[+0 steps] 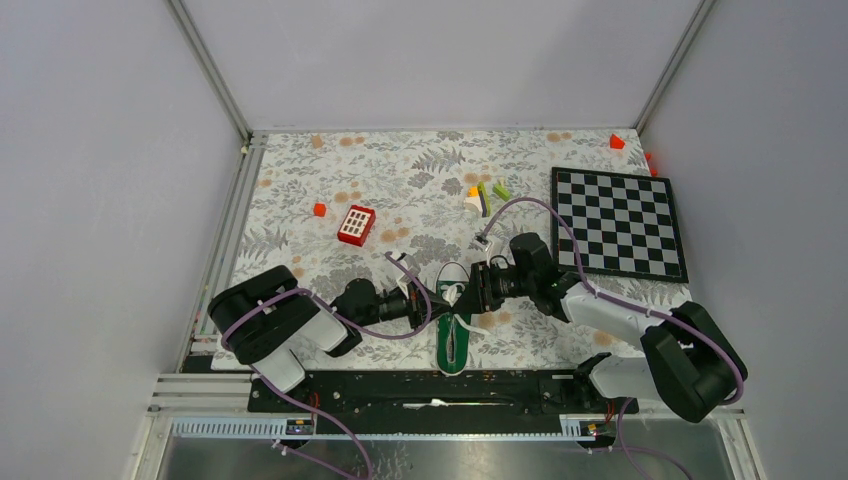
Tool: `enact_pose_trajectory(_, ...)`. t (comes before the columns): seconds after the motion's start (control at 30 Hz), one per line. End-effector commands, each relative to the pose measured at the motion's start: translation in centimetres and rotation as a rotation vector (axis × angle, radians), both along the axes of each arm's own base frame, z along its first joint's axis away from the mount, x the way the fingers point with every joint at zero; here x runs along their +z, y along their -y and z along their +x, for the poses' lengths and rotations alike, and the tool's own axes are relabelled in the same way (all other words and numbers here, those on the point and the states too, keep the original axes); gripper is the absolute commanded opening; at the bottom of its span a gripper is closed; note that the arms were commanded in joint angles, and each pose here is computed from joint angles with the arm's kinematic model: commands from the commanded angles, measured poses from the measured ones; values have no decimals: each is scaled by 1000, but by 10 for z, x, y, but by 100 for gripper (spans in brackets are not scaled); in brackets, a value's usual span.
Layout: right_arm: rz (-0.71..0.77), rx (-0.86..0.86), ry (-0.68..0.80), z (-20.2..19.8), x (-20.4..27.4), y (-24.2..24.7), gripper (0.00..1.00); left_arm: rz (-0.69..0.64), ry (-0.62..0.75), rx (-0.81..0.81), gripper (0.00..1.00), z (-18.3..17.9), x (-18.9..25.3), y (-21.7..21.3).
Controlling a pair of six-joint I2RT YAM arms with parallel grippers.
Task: Tie the shoes
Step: Cross the shoelace with the shoelace.
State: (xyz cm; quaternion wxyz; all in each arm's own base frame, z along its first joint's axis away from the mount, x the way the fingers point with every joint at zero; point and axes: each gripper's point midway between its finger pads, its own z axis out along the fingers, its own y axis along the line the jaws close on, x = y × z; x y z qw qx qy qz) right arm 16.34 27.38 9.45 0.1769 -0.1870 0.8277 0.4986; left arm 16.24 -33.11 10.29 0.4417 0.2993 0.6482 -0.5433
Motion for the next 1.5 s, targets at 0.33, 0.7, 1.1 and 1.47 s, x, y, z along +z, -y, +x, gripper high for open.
enact_pose_trajectory(0.33,25,-28,61,7,12,-3,15,-55,53,-16,0,0,18,4)
enact_pose_trajectory(0.7,-41,-100,93,16,5,4,0,-63,47,-31,0,-5,21,4)
enact_pose_trajectory(1.1,-146,-266,232,27,-1,14,0,-68,30,-38,0,-7,22,3)
enact_pose_trajectory(1.47,-160,-292,230,26,-5,2,10,-72,21,-52,0,-10,22,6)
